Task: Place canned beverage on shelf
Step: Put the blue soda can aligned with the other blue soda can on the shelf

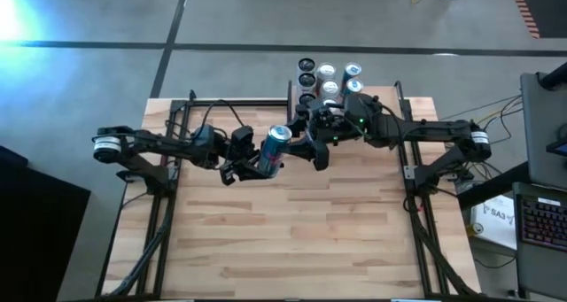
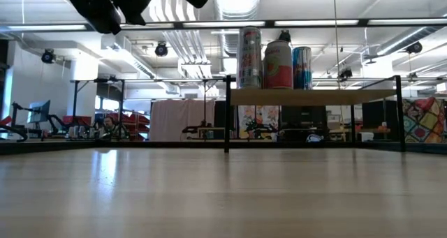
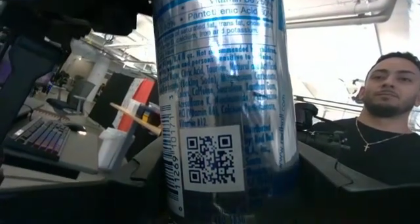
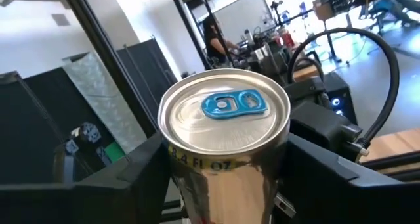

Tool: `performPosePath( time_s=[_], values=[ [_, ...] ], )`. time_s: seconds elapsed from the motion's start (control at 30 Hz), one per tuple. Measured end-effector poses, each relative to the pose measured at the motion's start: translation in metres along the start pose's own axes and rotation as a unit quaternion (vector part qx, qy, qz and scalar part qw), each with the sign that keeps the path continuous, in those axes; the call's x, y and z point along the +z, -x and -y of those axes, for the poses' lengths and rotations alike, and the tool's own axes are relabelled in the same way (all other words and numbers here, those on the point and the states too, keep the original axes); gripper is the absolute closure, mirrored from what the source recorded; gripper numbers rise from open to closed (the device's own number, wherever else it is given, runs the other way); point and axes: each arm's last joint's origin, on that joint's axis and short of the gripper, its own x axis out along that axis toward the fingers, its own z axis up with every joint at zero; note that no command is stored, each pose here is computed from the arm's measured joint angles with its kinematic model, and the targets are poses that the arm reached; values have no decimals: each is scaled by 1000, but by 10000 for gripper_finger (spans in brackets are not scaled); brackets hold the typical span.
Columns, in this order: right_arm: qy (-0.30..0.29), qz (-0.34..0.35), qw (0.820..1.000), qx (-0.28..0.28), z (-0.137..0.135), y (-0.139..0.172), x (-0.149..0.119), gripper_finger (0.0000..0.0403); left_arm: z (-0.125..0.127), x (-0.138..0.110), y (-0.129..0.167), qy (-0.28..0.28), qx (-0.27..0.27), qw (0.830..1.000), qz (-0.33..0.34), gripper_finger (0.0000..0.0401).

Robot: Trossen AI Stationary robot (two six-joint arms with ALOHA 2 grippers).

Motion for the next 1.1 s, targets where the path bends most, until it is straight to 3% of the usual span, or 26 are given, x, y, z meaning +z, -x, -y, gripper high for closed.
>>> performPosePath(
  time_s=[0.23, 0.37, 0.53, 0.7, 1.1],
  values=[
    [-1, -20, 1000, -9, 0, 2, -2, 178, -5, -2, -1, 18, 34, 999, -3, 172],
    [24, -39, 996, -75, -1, 13, -2, 179, -10, 3, -4, 23, 59, 998, 7, 134],
    [38, -77, 986, -140, -5, 31, -1, 180, -23, 7, -5, 55, 105, 992, -35, 108],
    [42, -123, 971, -199, -8, 50, -4, 180, -39, 7, 3, 109, 161, 977, -88, 100],
    [43, -159, 945, -282, -24, 93, 2, 181, -46, 24, 16, 138, 190, 970, -69, 99]
  ],
)
